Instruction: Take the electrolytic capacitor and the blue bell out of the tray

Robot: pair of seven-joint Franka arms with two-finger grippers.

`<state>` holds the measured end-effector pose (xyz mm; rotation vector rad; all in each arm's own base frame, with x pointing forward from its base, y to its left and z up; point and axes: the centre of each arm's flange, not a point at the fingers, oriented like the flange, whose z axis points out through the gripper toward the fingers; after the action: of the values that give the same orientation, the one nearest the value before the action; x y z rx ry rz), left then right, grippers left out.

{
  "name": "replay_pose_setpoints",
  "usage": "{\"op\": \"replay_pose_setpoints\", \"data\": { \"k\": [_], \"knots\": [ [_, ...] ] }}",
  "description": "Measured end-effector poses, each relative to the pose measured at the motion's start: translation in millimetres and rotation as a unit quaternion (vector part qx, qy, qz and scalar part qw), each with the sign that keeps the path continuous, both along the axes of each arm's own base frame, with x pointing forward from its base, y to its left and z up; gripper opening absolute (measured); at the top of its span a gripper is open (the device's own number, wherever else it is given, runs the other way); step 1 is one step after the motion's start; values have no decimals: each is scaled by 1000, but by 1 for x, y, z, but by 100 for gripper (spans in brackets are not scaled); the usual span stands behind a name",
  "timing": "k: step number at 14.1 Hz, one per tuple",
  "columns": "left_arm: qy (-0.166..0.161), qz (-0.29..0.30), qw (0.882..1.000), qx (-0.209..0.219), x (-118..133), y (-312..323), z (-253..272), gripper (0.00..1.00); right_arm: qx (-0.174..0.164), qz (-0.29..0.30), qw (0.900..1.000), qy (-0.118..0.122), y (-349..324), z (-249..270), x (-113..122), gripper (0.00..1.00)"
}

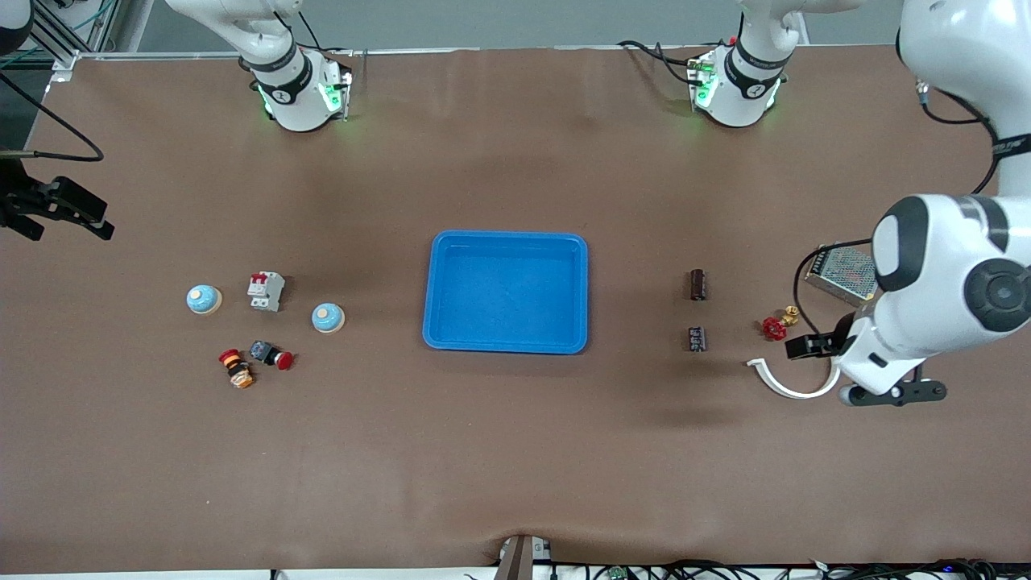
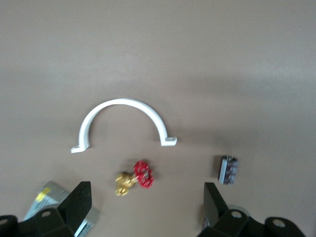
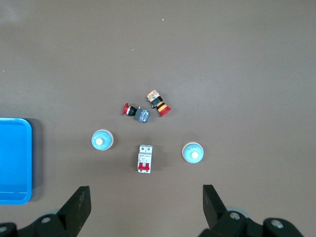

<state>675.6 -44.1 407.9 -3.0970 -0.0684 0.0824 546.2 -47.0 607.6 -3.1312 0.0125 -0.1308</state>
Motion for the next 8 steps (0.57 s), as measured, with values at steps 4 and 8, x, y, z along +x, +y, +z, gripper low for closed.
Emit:
{"op": "replay_pose_setpoints", "data": {
  "k": [4,8],
  "knots": [
    [3,-21,1000,4,-24,20,68,100,0,2,1000,5,2,-6,3,100],
    [2,-27,1000,4,-58,41,136,100,0,5,1000,5,6,-5,4,100]
  ]
}}
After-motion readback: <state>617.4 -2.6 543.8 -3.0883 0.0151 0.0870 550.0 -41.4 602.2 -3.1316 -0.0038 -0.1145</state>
